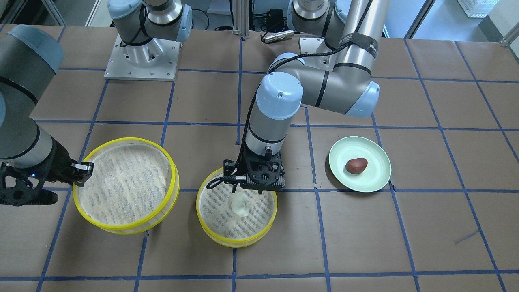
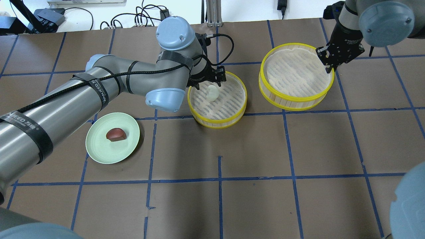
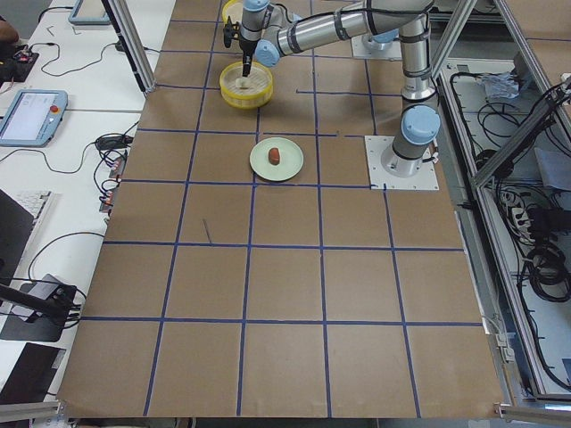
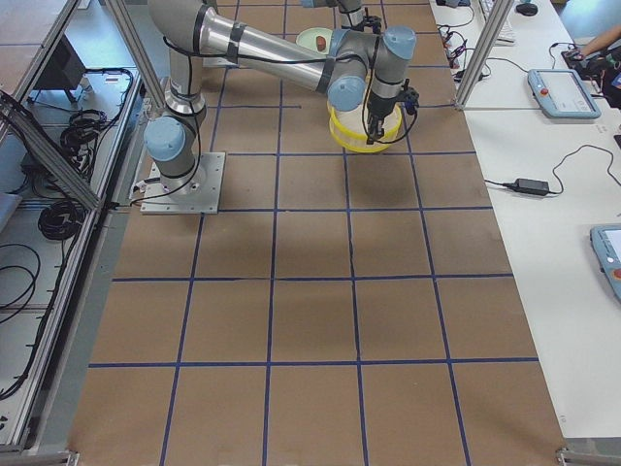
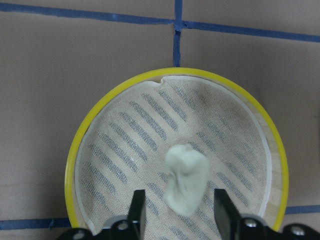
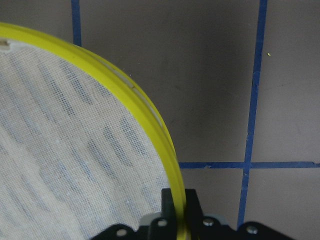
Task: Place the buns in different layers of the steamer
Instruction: 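Release the bun and move the left gripper back to the plate, then restack the top tier with the right gripper while the left descends to the brown bun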
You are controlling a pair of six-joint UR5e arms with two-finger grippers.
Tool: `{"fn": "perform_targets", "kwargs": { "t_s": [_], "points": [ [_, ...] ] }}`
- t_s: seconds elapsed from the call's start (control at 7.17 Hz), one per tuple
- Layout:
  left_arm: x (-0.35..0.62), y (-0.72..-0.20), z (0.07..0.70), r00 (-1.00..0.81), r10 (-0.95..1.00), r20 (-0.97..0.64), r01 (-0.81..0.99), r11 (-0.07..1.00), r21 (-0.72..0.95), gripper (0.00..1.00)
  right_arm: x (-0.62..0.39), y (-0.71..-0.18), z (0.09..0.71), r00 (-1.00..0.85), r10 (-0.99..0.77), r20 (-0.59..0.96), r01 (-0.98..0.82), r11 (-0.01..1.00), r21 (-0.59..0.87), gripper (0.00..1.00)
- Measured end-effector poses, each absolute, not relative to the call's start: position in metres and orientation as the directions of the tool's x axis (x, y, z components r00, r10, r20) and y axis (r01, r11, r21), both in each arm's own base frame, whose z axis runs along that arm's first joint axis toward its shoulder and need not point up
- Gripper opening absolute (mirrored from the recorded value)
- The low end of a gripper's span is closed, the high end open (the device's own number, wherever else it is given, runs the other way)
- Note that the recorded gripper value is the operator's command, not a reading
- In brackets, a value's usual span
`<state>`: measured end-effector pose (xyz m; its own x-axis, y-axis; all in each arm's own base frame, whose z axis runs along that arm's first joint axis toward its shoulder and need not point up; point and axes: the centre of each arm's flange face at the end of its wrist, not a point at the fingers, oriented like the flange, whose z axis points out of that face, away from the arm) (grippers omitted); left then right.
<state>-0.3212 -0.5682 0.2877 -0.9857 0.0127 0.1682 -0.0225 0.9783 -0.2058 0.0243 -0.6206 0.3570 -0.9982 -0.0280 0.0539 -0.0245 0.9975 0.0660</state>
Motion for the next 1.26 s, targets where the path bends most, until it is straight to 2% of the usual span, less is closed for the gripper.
{"fn": "perform_targets", "kwargs": {
  "t_s": [0.28, 0.56, 0.98, 1.26],
  "points": [
    [-0.3, -0.568, 0.284, -0.989, 0.135, 0.053, 0.119, 0.966, -0.229, 1.0, 0.027, -0.62, 0.361, -0.999, -0.004, 0.05, -0.001, 0.998, 0.056, 0.02],
    [-0.223, -0.549, 0.255, -0.961, 0.236, -0.146, 0.256, 0.957, -0.137, 1.0, 0.043, -0.619, 0.365, -0.996, 0.066, 0.052, 0.068, 0.997, 0.04, 0.02],
    [-0.101, -0.499, 0.245, -0.934, 0.306, -0.184, 0.312, 0.95, -0.008, 1.0, 0.122, -0.62, 0.358, -0.982, 0.18, 0.054, 0.181, 0.983, 0.018, 0.01],
    [-0.059, -0.471, 0.227, -0.933, 0.324, -0.158, 0.317, 0.946, 0.07, 1.0, 0.176, -0.616, 0.343, -0.971, 0.231, 0.059, 0.233, 0.972, 0.02, 0.01]
  ]
}}
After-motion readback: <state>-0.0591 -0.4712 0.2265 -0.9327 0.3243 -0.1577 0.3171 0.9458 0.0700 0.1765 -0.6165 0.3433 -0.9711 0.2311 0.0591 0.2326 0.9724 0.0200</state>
